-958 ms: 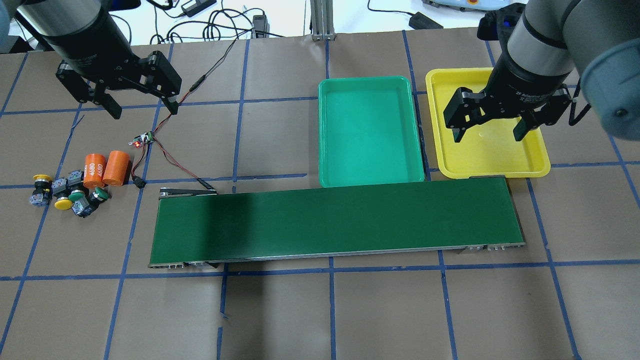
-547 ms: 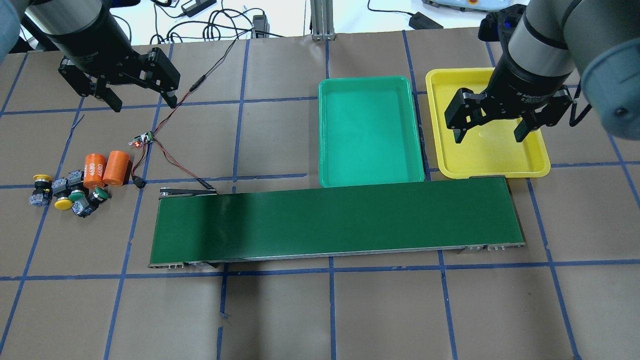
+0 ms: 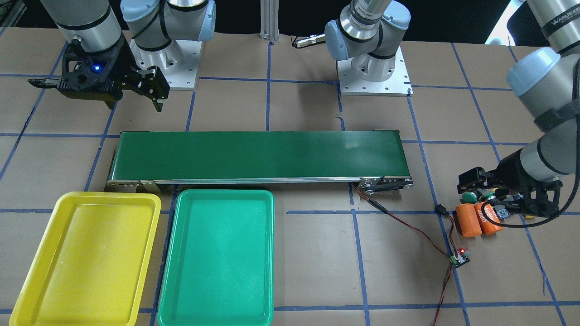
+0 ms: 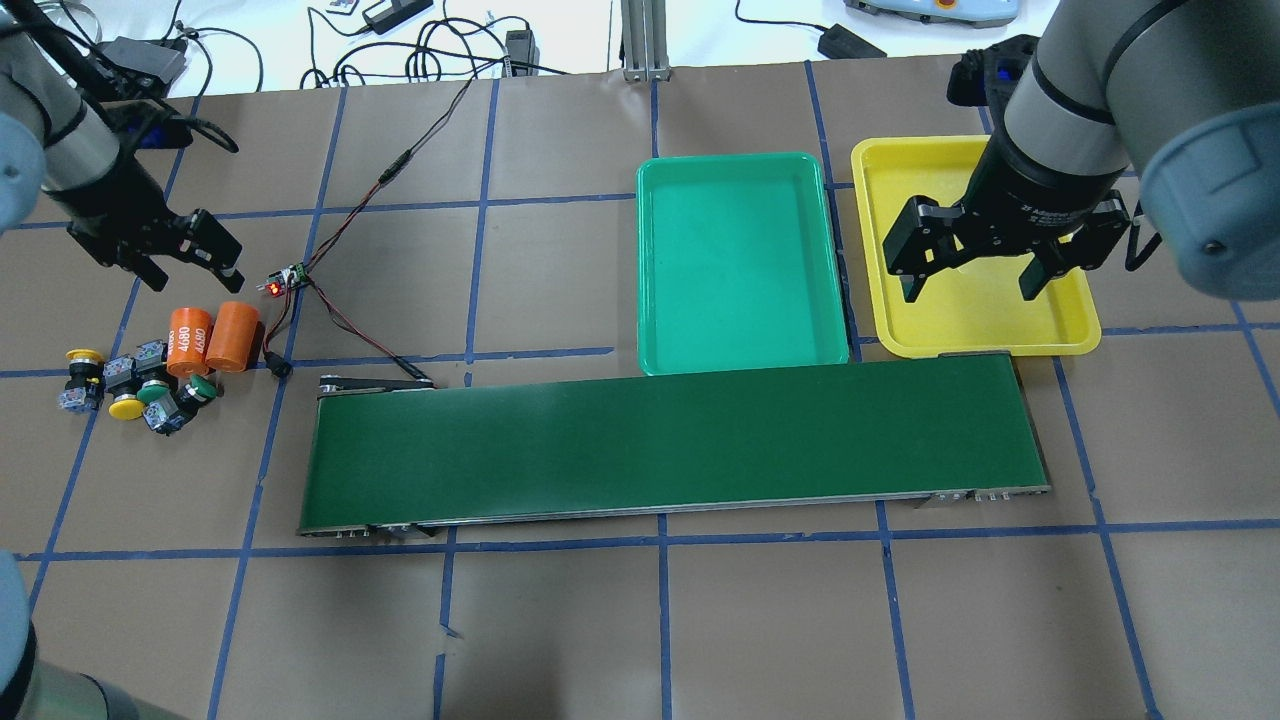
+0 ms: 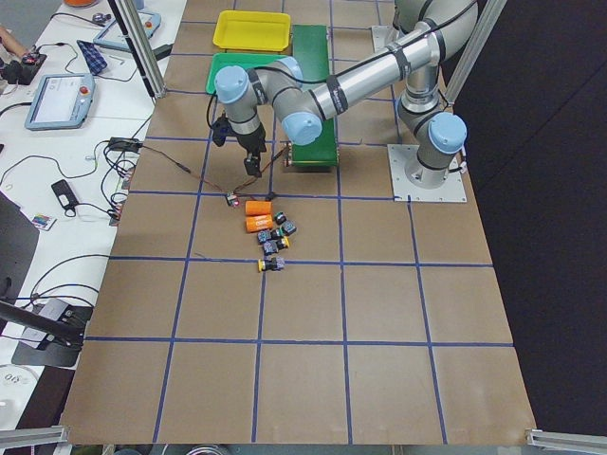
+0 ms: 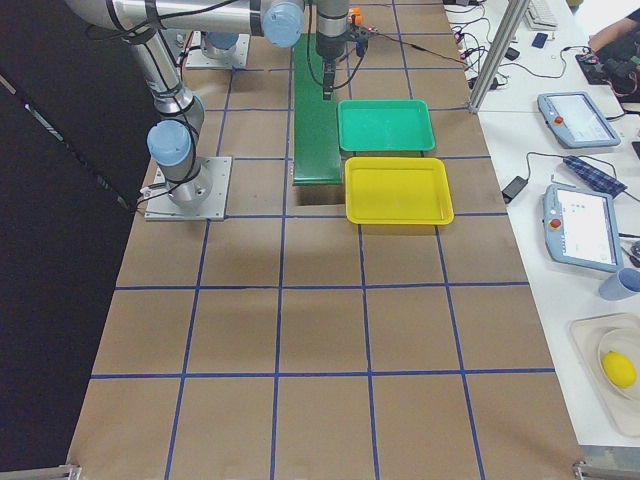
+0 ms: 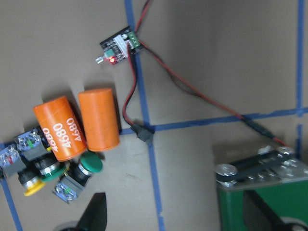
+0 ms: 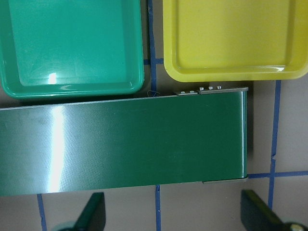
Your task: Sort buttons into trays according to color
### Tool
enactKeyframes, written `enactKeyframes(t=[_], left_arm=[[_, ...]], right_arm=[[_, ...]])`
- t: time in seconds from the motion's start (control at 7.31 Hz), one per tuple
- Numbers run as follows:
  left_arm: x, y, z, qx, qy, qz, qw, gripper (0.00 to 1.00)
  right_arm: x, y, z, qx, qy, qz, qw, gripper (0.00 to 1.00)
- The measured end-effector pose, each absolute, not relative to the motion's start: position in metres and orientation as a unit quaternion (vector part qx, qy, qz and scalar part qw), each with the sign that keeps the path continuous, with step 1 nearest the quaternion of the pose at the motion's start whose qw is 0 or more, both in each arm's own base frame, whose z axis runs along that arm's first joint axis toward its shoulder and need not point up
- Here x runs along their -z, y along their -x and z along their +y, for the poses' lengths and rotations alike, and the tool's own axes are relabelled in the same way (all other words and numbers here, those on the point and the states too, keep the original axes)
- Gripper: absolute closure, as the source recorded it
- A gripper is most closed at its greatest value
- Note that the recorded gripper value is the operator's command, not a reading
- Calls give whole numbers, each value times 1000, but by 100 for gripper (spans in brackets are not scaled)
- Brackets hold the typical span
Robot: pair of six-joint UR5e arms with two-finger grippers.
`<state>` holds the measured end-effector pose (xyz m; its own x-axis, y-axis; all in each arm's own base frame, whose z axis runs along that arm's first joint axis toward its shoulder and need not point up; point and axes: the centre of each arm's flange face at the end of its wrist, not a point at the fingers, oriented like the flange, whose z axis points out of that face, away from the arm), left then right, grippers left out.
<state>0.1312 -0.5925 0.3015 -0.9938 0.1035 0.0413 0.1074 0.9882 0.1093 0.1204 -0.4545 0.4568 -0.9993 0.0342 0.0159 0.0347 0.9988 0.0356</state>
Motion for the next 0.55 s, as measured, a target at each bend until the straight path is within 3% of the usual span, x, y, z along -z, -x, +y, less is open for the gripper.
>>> enactKeyframes(t=[0.27,0.55], left_arm=[[-228,-153,-590,27,60,-998,1,0],[-196,-160,-583,28,73,-997,4,0]], right_arm=[[-446,-121,-452,26,19,-999,7,0],[-442,-121,-451,31,19,-999,7,0]])
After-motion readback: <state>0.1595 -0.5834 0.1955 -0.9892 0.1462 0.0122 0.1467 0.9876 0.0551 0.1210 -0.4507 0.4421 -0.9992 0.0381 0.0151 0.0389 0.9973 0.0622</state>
